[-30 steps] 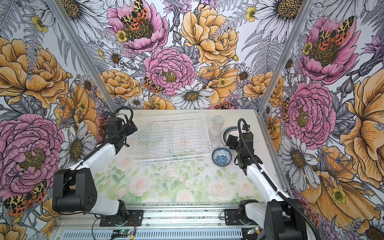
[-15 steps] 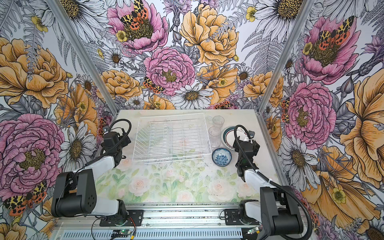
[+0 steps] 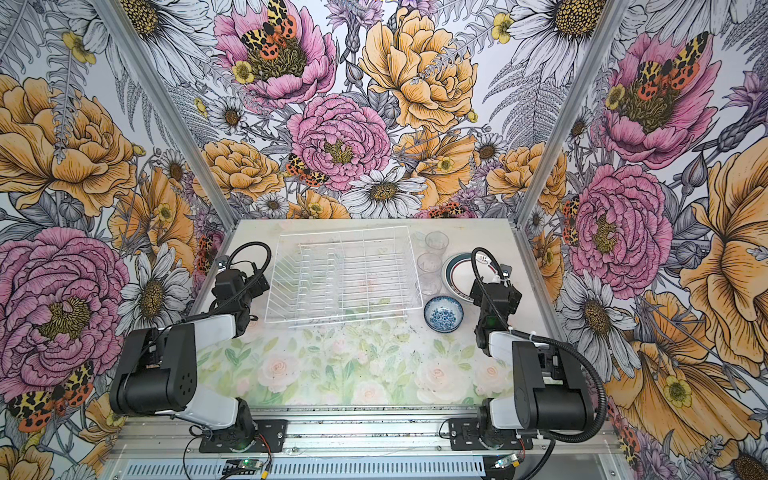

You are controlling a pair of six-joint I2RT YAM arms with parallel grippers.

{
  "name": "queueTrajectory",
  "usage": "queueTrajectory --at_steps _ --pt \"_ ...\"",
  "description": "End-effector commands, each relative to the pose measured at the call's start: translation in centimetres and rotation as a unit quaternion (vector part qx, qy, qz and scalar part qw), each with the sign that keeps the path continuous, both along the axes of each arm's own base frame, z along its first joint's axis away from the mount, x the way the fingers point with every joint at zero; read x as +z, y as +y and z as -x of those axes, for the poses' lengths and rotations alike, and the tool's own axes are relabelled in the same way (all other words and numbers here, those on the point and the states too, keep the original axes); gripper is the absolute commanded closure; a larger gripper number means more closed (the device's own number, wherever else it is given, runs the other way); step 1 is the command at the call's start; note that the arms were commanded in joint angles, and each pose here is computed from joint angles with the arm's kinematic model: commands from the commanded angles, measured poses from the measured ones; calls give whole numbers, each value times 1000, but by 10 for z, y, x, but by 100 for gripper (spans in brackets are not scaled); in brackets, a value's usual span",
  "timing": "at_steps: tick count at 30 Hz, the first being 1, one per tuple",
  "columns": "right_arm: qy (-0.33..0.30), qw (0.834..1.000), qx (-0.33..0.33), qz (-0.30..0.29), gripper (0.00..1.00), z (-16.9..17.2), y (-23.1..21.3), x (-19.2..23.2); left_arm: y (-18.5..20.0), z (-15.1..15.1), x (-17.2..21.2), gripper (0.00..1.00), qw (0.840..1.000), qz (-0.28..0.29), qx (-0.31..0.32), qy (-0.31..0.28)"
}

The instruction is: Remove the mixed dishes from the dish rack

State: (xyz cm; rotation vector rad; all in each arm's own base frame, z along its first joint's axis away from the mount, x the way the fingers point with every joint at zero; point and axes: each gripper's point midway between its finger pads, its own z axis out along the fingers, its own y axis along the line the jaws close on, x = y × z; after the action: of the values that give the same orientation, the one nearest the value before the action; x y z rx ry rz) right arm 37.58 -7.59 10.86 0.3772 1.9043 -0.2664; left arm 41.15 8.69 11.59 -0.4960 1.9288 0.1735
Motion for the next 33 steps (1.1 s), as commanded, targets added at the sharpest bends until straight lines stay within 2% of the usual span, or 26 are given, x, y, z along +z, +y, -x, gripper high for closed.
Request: queueTrajectory --at_steps 1,9,12,18,33 --pt "-37 999 24 -12 8 -14 7 18 -4 -8 8 1 1000 -7 -10 -10" --pt "-35 993 115 10 6 -27 41 6 -15 -14 8 2 999 -14 -40 -6" --pt "-35 993 116 11 6 -26 42 4 -28 -16 9 1 997 -13 -73 -11" --pt "-35 993 116 10 4 -26 42 5 -42 -15 15 1 994 -33 -101 -29" --pt "-36 991 126 16 3 -26 46 3 -48 -18 12 1 994 -53 -98 -16"
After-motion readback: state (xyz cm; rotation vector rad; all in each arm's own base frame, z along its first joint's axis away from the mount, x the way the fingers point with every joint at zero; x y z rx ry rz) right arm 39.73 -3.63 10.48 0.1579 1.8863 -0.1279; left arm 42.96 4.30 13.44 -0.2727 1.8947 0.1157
